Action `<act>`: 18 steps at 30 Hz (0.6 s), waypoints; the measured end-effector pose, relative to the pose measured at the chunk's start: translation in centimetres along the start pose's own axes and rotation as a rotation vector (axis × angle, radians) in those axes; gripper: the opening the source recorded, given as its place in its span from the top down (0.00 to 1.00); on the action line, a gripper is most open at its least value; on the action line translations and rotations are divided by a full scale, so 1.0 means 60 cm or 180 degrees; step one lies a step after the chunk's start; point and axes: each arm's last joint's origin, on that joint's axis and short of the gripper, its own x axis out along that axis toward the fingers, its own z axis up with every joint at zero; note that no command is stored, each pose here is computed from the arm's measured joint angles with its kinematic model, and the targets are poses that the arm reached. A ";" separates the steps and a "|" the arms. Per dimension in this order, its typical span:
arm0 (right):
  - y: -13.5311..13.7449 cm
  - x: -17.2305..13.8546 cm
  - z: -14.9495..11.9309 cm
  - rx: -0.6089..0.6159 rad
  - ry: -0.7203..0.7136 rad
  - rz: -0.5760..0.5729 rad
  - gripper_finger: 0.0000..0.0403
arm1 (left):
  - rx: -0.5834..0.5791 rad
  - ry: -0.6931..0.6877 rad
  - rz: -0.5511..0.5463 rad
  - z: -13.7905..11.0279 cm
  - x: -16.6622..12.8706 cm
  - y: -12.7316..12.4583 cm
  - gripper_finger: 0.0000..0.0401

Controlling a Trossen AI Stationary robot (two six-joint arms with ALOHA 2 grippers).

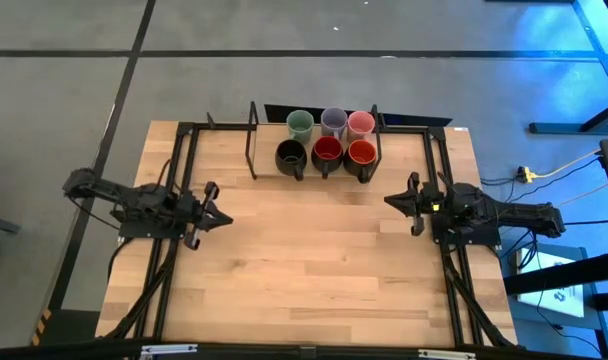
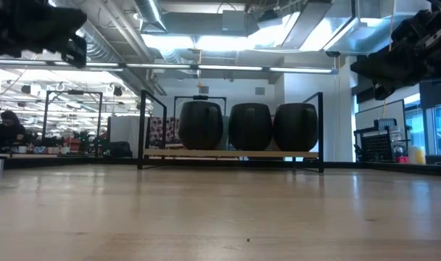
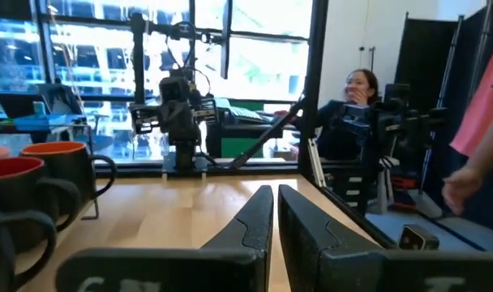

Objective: Place coffee mugs
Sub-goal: Return to Home Position

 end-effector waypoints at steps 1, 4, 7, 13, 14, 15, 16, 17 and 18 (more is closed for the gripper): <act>0.000 0.000 0.000 0.0000 0.0001 0.0000 0.98 | -0.0007 -0.0026 0.0032 -0.006 -0.003 0.001 0.96; 0.000 0.000 0.000 0.0000 0.0003 -0.0001 0.98 | -0.0039 0.0024 0.0125 -0.012 -0.011 0.005 0.96; 0.000 0.000 0.000 0.0000 0.0004 -0.0001 0.98 | 0.0011 0.0124 0.0233 -0.017 -0.013 0.009 0.96; 0.000 0.000 0.000 0.0000 0.0006 -0.0002 0.98 | 0.0048 0.0269 0.0261 -0.025 -0.014 0.011 0.96; 0.000 0.000 0.000 0.0000 0.0007 -0.0001 0.98 | 0.0052 0.0254 0.0269 -0.024 -0.014 0.011 0.96; 0.000 0.000 0.000 0.0000 0.0010 -0.0002 0.98 | 0.0052 0.0254 0.0277 -0.024 -0.014 0.011 0.96; 0.000 0.000 0.000 0.0000 0.0008 -0.0002 0.98 | 0.0054 0.0262 0.0280 -0.025 -0.014 0.011 0.96; 0.000 0.000 0.000 0.0000 0.0007 -0.0002 0.98 | 0.0055 0.0268 0.0281 -0.025 -0.014 0.011 0.96; 0.000 0.000 0.000 0.0000 0.0009 -0.0002 0.98 | 0.0054 0.0268 0.0281 -0.025 -0.014 0.011 0.96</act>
